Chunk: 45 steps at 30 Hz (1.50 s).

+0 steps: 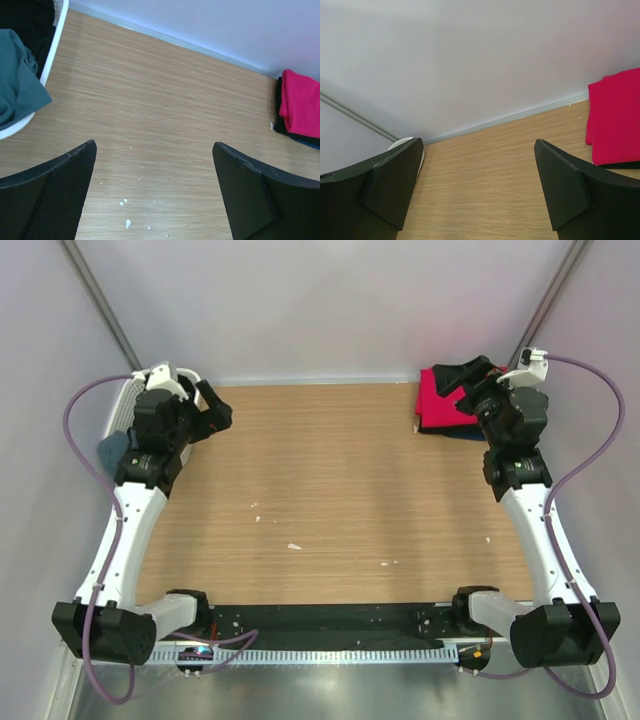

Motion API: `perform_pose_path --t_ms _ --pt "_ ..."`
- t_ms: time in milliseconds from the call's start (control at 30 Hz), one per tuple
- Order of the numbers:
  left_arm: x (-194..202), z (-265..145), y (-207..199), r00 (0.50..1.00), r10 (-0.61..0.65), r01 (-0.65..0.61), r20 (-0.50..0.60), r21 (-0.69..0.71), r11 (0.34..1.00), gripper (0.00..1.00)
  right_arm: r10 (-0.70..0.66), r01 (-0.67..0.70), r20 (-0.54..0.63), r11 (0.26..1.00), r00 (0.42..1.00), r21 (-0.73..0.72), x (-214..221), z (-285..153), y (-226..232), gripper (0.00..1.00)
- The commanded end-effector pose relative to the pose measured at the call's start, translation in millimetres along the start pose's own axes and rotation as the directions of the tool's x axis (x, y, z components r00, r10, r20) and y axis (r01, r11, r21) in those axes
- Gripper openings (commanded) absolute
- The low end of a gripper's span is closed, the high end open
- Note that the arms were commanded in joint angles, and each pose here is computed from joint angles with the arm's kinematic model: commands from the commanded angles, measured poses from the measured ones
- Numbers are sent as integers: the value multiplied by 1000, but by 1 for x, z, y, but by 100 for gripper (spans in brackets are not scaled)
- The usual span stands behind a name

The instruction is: Fold and stack the t-shirts

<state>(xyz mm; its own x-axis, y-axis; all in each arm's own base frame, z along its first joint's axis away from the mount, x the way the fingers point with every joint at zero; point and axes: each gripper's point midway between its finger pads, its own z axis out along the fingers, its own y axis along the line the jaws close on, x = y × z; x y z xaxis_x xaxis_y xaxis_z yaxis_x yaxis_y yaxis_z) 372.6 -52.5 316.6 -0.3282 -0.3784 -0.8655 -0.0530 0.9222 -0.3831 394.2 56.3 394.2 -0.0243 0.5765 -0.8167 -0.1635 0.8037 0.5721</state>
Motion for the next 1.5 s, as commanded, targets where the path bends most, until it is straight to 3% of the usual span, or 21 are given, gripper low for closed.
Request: perform_pose_path --t_ms 0,233,300,467,700,867,1100,1467 --pt "-6 5 -14 1000 -2 2 7 71 997 100 -17 17 1 997 1000 -78 -6 2 17 100" --pt "0 11 -11 999 -8 4 44 85 996 98 15 -20 -60 996 998 -84 22 5 7 100" --pt "3 14 -7 999 -30 27 46 69 997 93 12 -20 -80 995 997 -98 34 5 5 100" --pt "10 26 7 998 -56 56 -13 -31 998 91 36 -44 -98 996 995 -80 50 -1 -2 100" --pt "-19 56 85 977 -211 209 23 -260 943 91 92 -96 -72 994 993 -58 72 -11 -17 100" --pt "-32 59 160 962 -260 270 83 -436 859 90 118 -128 -102 987 988 -94 82 -2 -13 100" --pt "-23 71 223 993 -112 112 41 -644 757 84 104 -115 -135 991 985 -75 97 4 -21 100" --pt "-10 94 264 999 -20 -17 -44 -714 699 78 107 -118 -156 991 982 -60 106 5 -25 100"
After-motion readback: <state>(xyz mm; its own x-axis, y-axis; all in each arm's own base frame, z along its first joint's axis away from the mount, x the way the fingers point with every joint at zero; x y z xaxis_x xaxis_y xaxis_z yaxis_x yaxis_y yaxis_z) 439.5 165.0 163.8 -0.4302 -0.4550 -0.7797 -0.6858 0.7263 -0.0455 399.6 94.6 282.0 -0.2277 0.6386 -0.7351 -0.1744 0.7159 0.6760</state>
